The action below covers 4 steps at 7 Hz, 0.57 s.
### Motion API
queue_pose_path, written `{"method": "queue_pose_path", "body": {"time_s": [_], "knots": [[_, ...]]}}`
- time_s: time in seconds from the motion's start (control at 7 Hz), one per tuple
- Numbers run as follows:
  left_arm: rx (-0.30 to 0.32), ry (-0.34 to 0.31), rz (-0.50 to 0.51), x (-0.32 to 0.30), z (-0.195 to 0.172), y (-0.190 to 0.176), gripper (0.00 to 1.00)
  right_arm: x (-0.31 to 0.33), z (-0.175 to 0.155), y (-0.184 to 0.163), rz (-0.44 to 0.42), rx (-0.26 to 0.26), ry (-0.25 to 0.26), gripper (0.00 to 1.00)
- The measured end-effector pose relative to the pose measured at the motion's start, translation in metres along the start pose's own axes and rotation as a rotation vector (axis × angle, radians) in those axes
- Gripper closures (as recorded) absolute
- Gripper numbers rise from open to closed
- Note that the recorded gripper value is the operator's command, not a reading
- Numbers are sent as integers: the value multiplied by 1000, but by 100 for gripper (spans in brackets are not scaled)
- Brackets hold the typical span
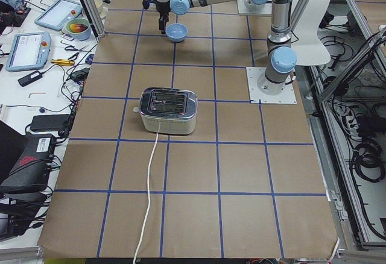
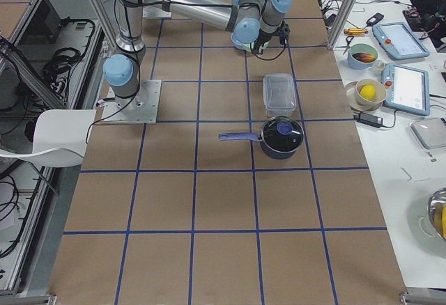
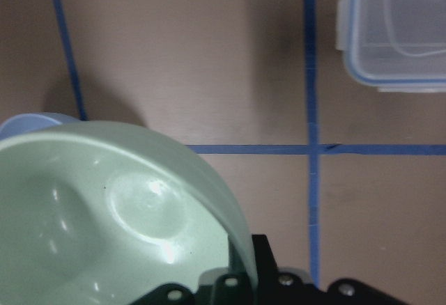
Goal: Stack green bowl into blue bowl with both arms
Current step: 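Carry green bowl over blue bowl with right gripper while left gripper withdraws, then lower the green bowl into the blue bowl and open the right gripper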
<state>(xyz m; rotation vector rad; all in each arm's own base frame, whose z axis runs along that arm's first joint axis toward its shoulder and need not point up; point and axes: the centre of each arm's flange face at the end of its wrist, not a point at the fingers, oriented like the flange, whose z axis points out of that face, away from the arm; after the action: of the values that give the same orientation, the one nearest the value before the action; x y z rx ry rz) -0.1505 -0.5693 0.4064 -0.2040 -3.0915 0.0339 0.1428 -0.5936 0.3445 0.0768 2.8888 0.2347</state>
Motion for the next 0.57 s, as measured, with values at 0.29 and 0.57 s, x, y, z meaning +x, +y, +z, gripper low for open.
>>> {"method": "queue_pose_path", "body": {"time_s": [0.29,0.57], "knots": [[29,-30,1,-23,-56,34,0,-82,40,15,7,-11,13,100],[36,-68,-19,-21,-83,60,0,-122,87,17,22,-25,27,100]]}}
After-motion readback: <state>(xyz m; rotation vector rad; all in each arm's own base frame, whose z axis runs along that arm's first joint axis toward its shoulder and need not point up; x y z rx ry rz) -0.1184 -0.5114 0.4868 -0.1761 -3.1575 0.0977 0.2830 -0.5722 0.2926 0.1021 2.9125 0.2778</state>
